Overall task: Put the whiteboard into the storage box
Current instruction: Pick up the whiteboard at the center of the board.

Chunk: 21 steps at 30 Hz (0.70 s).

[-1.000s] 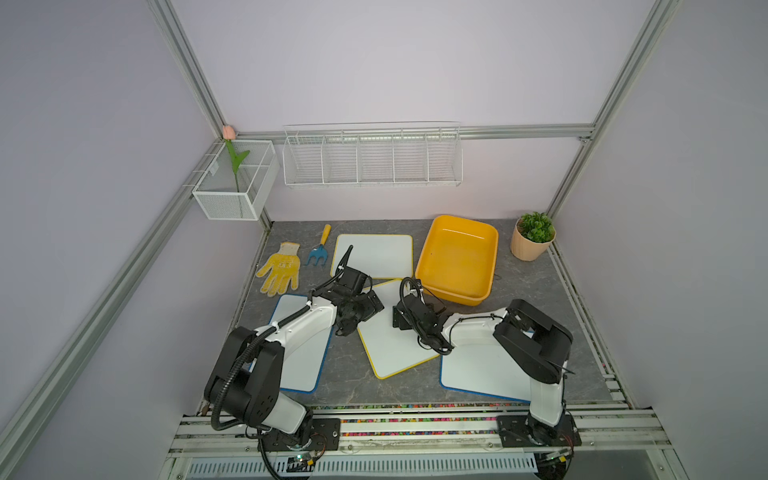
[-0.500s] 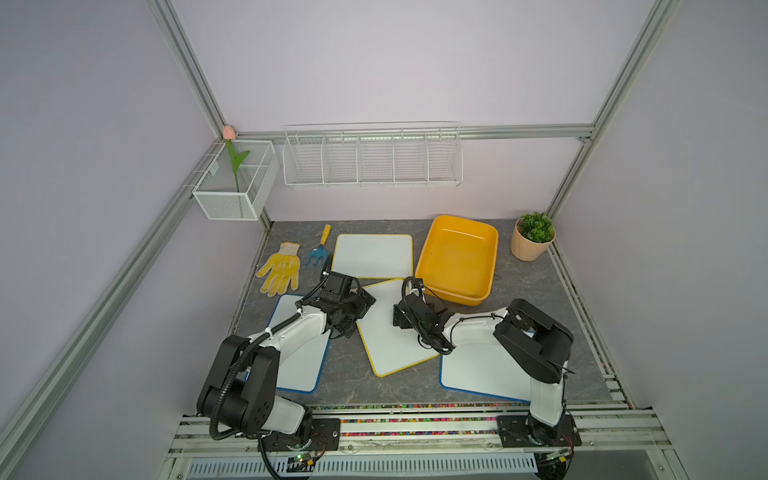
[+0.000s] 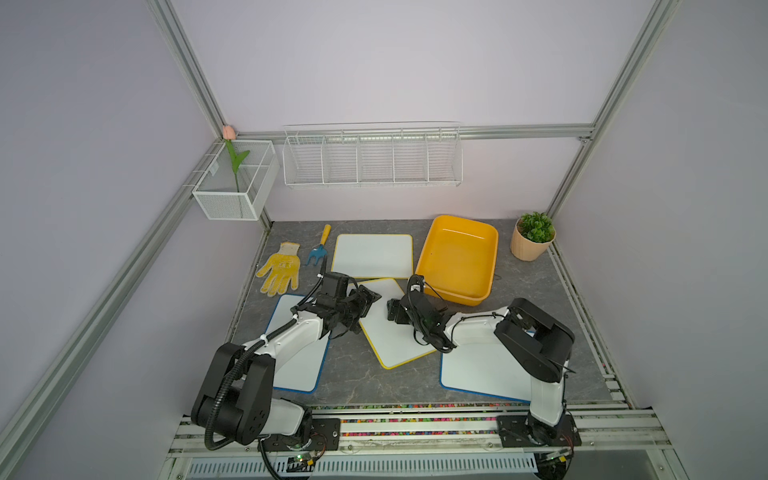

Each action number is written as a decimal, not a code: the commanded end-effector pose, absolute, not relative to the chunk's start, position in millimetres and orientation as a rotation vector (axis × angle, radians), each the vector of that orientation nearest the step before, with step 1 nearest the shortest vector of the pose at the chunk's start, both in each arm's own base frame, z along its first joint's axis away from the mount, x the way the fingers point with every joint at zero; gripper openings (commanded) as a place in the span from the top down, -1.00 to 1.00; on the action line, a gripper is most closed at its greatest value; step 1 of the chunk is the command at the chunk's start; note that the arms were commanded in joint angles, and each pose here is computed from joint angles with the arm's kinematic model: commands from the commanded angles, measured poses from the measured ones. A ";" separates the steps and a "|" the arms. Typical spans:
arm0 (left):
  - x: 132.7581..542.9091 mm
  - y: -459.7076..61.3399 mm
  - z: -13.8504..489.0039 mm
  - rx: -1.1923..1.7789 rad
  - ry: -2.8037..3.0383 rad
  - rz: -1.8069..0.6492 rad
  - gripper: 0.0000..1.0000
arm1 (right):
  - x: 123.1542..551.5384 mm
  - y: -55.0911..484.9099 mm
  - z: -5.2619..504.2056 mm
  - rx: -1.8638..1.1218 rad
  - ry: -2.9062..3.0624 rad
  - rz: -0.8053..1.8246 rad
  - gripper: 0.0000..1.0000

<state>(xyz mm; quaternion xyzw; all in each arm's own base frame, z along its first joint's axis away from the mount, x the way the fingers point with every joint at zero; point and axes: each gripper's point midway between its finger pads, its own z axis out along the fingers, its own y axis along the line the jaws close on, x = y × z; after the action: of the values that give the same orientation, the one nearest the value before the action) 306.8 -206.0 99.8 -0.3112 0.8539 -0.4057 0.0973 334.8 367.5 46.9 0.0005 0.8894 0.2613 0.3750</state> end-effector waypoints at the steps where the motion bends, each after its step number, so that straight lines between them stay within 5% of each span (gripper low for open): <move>1: 325.7 -233.7 162.7 -0.626 2.366 -1.420 -0.66 | 257.8 361.6 -29.8 -0.186 2.626 0.665 -0.78; 21: 312.3 -220.9 184.3 -0.538 2.323 -1.400 -0.57 | 263.8 350.2 -28.7 -0.138 2.623 0.647 -0.79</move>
<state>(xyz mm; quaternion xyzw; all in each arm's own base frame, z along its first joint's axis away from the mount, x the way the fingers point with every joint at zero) 299.3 -213.0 135.9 -0.2293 0.8551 -0.4461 0.1313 326.8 379.6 56.6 0.0098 0.8795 0.3175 0.3542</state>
